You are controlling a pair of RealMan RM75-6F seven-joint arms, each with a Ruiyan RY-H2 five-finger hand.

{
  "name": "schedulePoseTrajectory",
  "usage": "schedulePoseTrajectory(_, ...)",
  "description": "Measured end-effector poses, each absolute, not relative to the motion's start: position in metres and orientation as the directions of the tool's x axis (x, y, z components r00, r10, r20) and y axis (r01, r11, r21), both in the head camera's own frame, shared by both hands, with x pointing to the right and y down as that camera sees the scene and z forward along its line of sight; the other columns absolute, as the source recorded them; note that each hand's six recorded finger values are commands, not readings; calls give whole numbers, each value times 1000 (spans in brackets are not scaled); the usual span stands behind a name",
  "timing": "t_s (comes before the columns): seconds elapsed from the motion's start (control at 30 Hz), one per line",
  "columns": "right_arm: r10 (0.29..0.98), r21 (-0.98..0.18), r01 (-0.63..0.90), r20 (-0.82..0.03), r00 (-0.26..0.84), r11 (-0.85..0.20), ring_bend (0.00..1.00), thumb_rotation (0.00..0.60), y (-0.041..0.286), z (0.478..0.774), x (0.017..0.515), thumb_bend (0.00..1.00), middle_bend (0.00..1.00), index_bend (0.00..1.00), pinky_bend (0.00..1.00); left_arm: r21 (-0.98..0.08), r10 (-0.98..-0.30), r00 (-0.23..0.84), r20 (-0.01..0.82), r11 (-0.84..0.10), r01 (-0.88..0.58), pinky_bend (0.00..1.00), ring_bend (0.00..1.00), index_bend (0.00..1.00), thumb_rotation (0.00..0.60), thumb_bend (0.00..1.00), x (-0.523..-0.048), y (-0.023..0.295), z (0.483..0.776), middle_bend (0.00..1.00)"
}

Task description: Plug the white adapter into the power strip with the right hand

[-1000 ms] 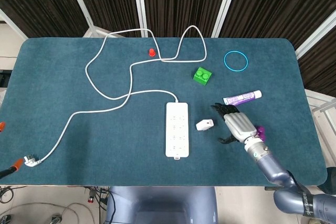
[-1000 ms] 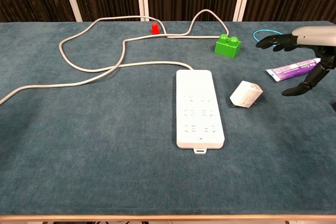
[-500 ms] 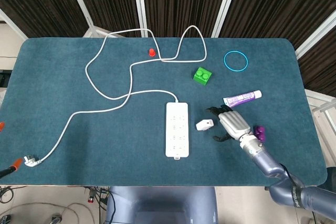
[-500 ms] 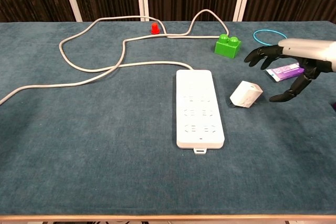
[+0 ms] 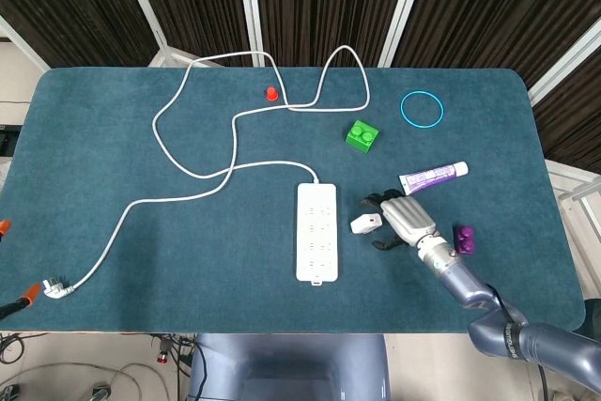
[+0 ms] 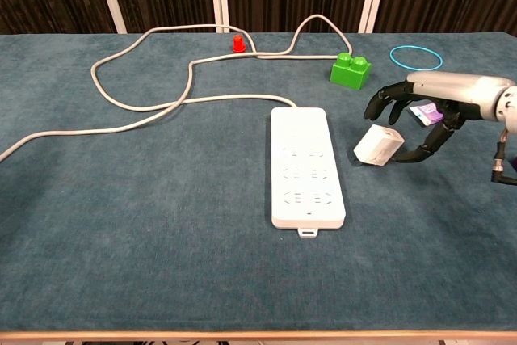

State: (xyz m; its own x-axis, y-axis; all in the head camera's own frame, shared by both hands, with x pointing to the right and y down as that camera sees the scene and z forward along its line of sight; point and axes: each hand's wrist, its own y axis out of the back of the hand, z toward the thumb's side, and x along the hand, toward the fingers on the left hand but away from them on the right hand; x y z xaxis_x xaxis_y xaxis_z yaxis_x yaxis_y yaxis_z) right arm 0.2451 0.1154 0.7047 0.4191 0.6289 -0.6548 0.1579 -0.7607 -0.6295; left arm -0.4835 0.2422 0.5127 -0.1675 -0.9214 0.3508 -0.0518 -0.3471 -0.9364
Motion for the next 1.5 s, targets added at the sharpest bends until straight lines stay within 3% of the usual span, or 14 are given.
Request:
schedulePoseTrajectory(0.43, 618, -627, 138, -664, 421, -767, 386, 600, 110, 720, 231, 315, 342, 344, 167, -941, -927, -162, 339, -336, -50, 6, 0, 119, 600, 143, -483, 241, 512, 0)
schedulePoseTrajectory(1.5, 651, -657, 139, -651, 391, -741, 410, 600, 109, 731, 235, 373, 435, 479, 183, -937, -924, -156, 349, -346, -47, 6, 0, 127, 600, 143, -481, 241, 514, 0)
